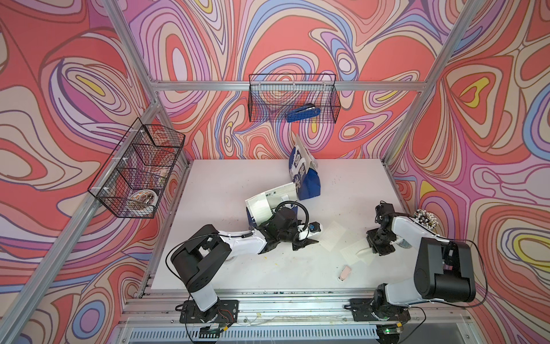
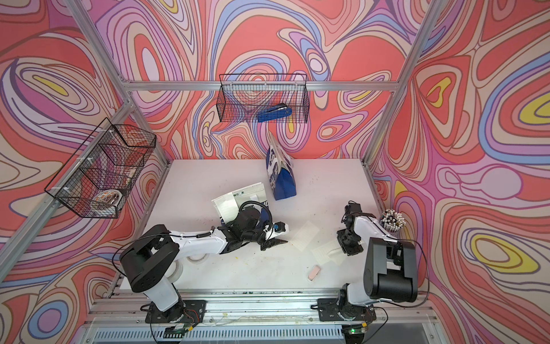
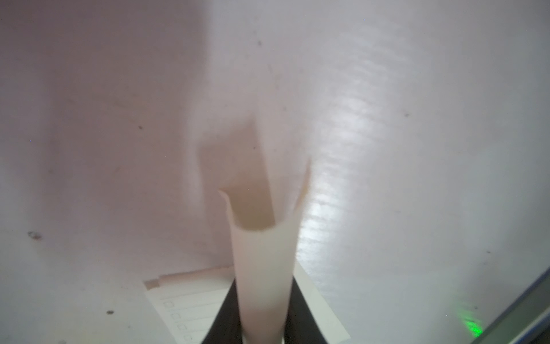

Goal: Staple the receipts to the bags
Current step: Pick up the receipt from the center of the board.

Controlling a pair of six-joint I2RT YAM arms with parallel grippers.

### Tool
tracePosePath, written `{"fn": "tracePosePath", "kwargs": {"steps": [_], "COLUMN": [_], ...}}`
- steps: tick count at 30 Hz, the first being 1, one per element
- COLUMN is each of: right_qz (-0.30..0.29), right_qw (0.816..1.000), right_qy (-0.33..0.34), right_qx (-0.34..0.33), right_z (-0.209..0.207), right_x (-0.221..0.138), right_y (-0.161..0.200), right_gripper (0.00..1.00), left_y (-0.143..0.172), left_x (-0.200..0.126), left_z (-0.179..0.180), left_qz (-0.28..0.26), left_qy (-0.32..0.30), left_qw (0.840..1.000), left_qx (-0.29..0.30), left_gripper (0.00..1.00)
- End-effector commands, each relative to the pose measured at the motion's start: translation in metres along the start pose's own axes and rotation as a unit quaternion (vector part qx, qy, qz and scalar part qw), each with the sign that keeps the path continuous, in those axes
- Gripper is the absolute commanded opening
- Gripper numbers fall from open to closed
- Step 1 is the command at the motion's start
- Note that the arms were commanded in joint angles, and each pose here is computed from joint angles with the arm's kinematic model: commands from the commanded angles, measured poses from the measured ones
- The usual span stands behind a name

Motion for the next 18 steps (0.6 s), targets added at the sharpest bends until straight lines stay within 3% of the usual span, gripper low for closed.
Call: {"fn": "tracePosePath", "kwargs": {"steps": [1, 5, 9, 11, 13, 18], "right_qz": [-0.031, -0.052, -0.063, -0.064, -0.063, -0.051], "right_qw": [1.000, 0.998, 0.986, 0.962, 0.925, 0.843], "right_qy": [0.006, -0.028, -0.123, -0.212, -0.296, -0.398], "right_qx": [-0.003, -0.018, -0.091, -0.162, -0.229, -0.359], "right_z": [-0.011, -0.014, 0.001, 0.021, 0.042, 0.086], "right_x": [-0.018, -0.041, -0.070, -0.088, -0.111, -0.150], "right_y": [-0.002, -0.002, -0.002, 0.000, 0.006, 0.036], "right_gripper": [0.23, 0.24, 0.19, 0.19, 0.19, 0.23], "left_y": [-0.016, -0.030, -0.054, -0.071, -0.089, -0.121], "left_x": [-0.009, -0.019, -0.037, -0.051, -0.070, -0.121], "left_z": [-0.001, 0.000, 0.004, 0.005, 0.004, 0.004], "left_qz": [-0.026, -0.054, -0.104, -0.132, -0.156, -0.171], "left_qy": [0.000, -0.001, -0.008, -0.006, -0.011, -0.061], "left_qw": [1.000, 0.998, 0.994, 0.990, 0.987, 0.983], "left_qx": [-0.001, -0.015, -0.040, -0.048, -0.045, 0.002], "left_gripper": [0.39, 0.41, 0.47, 0.50, 0.53, 0.60]}}
Point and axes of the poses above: each gripper's point midway between its finger pads, its own x axis out along the fingers, its own z axis along the line the jaws close on, y = z × x, the point moved 8 cm from there along -x, back along the fingers, and after that the axes turned 6 degrees about -x, right-handed, at the moved point
